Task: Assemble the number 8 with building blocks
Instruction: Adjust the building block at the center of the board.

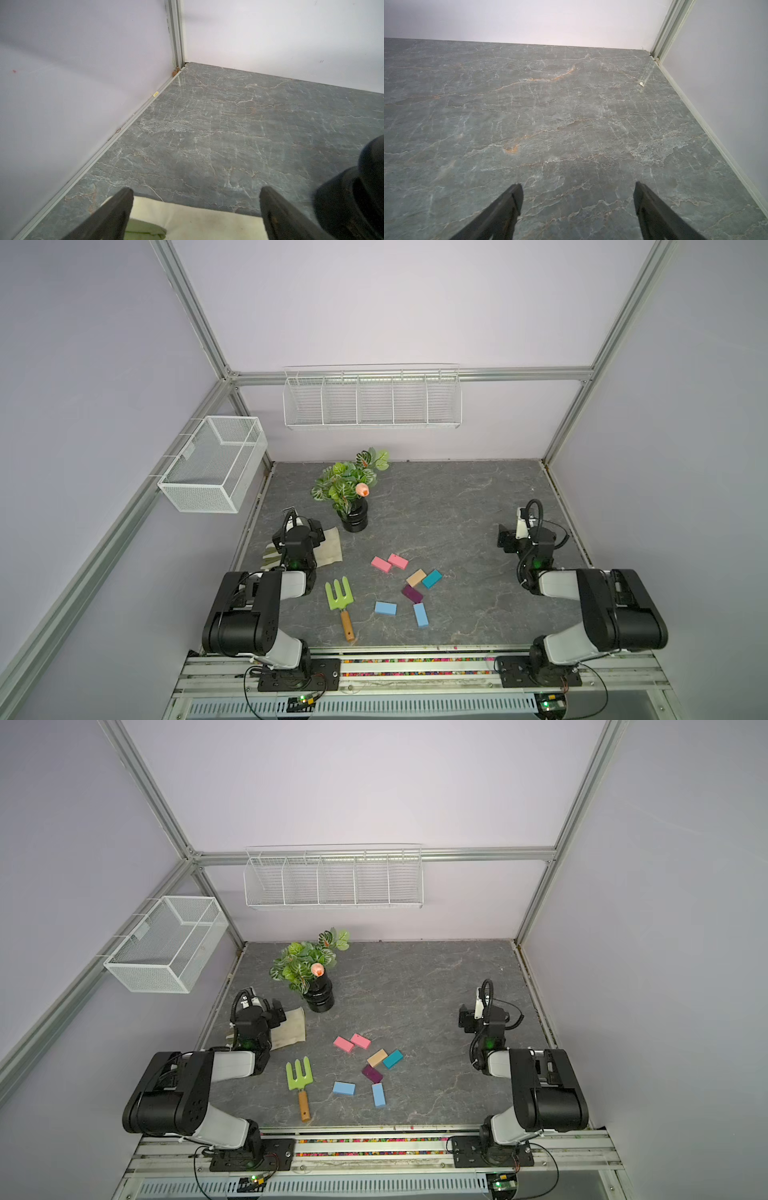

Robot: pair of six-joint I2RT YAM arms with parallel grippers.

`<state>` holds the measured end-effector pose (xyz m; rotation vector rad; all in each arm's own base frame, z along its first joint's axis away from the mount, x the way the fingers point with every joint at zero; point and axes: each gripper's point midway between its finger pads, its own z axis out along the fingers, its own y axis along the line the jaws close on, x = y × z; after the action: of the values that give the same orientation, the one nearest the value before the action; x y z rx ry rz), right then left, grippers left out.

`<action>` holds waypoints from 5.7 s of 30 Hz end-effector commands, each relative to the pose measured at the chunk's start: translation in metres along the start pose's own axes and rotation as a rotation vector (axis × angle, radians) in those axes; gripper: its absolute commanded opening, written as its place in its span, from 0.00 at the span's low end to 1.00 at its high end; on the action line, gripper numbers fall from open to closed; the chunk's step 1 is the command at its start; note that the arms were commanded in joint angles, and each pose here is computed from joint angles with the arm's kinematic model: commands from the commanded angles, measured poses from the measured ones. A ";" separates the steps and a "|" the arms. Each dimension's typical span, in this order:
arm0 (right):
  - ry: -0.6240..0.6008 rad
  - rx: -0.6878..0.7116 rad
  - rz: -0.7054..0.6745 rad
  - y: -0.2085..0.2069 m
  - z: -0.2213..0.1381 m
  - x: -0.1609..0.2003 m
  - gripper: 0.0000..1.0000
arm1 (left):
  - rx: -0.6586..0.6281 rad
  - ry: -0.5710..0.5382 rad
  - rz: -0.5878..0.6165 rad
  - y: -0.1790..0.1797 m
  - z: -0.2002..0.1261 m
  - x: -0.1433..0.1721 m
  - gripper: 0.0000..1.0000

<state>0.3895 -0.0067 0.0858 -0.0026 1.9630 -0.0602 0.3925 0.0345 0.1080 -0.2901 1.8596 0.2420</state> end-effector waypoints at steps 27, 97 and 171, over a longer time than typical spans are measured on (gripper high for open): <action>-0.010 -0.010 0.004 0.001 0.002 -0.005 0.89 | -0.006 -0.021 -0.016 0.000 0.001 -0.009 0.99; 0.684 -0.443 -0.185 0.266 -0.132 0.039 1.00 | 0.372 0.752 -0.318 -0.103 -0.236 0.044 1.00; 0.810 -0.294 -0.414 0.278 -0.043 0.071 0.53 | 0.445 0.703 -0.243 -0.137 -0.217 0.049 1.00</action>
<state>0.3230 0.3029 0.0206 -0.7389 2.6984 0.0562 0.2233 -0.1681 0.1222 -0.3147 2.4979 -0.5080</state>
